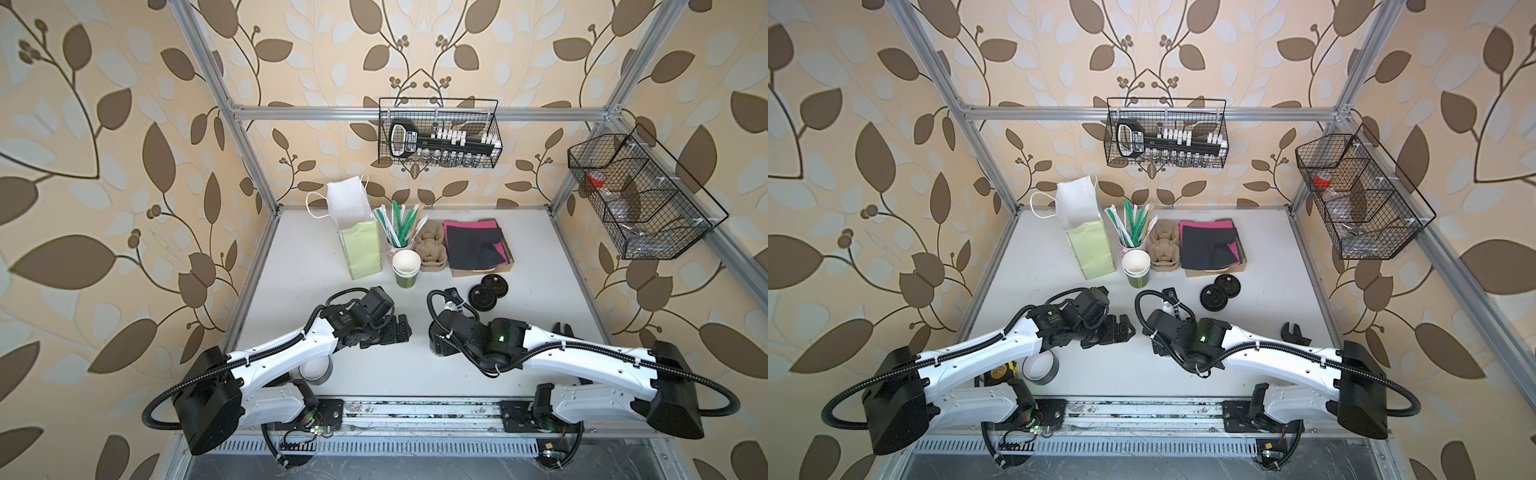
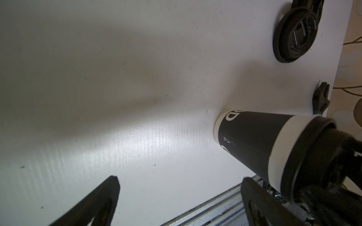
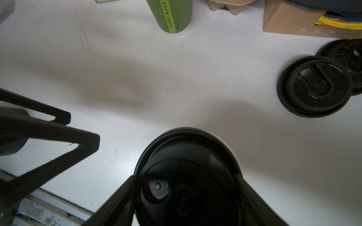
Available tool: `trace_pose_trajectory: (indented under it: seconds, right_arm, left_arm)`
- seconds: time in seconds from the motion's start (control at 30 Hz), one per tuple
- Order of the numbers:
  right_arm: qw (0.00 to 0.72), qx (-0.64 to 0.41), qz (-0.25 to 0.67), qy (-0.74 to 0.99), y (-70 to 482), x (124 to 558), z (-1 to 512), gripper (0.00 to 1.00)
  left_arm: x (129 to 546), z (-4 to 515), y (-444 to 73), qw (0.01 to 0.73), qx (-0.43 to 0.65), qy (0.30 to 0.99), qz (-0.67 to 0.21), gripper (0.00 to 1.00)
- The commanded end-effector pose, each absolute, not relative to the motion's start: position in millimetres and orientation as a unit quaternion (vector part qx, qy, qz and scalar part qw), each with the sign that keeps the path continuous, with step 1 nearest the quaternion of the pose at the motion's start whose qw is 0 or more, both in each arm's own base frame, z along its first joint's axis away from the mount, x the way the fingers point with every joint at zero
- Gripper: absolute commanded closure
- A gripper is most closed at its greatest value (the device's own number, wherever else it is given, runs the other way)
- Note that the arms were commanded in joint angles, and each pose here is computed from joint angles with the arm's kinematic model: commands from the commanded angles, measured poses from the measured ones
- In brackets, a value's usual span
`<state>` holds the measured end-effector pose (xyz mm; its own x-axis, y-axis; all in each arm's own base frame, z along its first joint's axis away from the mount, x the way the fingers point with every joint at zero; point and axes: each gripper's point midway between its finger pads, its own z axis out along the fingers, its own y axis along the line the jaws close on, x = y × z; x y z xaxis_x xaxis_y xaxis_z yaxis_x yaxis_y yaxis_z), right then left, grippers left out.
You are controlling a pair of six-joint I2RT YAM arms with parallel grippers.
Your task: Pack the takeout coffee
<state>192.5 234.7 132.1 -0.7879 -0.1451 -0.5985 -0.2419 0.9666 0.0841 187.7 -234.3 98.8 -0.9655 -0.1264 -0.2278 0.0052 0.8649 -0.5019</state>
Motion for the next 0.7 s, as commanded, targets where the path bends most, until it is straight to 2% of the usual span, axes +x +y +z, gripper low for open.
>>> trace_pose_trajectory:
  seconds: [0.0,0.67]
  right_arm:
    - [0.254,-0.115,0.079,0.957,232,172,107,0.27]
    - [0.228,-0.167,0.06,0.957,235,166,97,0.3]
  left_arm:
    - [193,120,-255,0.133,-0.008,0.946,-0.294,0.01]
    - [211,134,-294,0.11,-0.007,0.938,-0.328,0.01]
